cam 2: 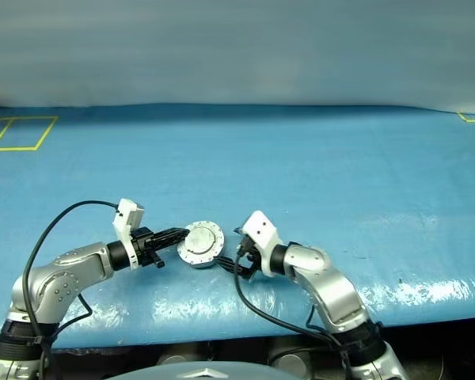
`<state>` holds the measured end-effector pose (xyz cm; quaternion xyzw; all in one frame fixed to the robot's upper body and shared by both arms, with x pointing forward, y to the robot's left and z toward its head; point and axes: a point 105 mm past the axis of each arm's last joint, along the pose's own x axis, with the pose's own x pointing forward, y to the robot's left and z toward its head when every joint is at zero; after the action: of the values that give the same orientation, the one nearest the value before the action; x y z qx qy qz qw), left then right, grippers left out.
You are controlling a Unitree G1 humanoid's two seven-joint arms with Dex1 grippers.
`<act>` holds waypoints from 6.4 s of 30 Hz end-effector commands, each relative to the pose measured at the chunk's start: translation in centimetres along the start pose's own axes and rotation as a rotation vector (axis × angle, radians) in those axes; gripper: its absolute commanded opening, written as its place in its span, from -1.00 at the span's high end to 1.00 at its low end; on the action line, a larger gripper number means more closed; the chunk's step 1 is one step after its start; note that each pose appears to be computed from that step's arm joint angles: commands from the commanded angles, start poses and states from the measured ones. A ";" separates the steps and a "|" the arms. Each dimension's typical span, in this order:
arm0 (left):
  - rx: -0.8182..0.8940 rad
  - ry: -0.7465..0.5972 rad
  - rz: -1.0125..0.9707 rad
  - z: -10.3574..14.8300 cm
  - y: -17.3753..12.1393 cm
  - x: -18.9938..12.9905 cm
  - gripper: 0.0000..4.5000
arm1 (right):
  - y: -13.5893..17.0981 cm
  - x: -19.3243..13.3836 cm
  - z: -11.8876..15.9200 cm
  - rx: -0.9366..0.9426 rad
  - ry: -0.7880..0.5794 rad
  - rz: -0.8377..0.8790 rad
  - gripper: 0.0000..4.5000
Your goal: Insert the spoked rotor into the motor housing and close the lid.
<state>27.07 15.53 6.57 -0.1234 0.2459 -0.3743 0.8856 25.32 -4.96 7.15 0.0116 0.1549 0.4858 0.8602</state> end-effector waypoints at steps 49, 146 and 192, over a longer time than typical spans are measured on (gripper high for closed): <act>-0.038 0.014 -0.001 -1.6 -0.1 0.2 1.00 | 4.4 5.1 -1.6 1.195 -0.079 0.125 0.00; -0.924 -0.853 0.000 5.0 2.7 0.2 -0.08 | 3.3 0.2 2.5 0.214 -0.250 0.059 -1.00; -0.703 -0.561 0.357 3.0 7.3 -1.6 -1.00 | 0.2 0.7 -1.6 0.035 -0.160 -0.297 -1.00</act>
<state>32.78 22.33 5.83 -0.4950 0.1218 -0.0418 0.8593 24.64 -4.42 4.26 0.0273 0.1133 0.3505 0.9293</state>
